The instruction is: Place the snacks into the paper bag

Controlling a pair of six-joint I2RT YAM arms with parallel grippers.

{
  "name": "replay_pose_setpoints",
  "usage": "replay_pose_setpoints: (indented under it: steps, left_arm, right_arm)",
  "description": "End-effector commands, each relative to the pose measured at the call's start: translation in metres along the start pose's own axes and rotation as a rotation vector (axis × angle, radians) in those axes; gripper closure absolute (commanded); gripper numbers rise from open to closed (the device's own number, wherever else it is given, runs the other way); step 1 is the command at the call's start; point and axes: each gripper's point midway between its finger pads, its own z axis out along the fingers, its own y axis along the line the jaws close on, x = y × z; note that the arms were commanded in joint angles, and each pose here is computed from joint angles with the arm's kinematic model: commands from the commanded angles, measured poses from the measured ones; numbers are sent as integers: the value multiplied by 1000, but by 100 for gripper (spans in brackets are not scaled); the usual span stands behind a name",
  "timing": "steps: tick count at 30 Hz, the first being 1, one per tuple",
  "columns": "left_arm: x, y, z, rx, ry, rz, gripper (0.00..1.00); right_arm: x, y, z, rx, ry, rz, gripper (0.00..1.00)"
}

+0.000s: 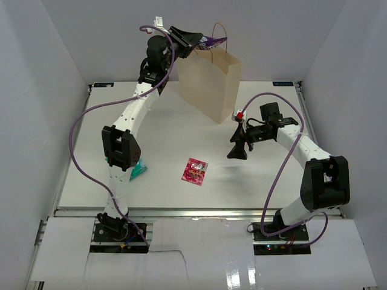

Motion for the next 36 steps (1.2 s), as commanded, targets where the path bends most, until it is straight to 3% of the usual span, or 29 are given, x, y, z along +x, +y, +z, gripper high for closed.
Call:
replay_pose_setpoints:
  steps: [1,24,32,36]
  left_arm:
    - [-26,-79,-25,125,-48,29,62]
    - [-25,-82,-26,136,-40,16,36]
    - [-24,-86,-27,146,-37,16,34]
    - [-33,-98,-33,158,-56,96,34]
  right_arm:
    - [-13,5,-2,-6,-33,-34,2]
    - [-12,5,-1,-6,-28,-33,2]
    - [-12,5,-2,-3,-27,-37,2]
    - [-15,7,-2,-19,-25,-73,2]
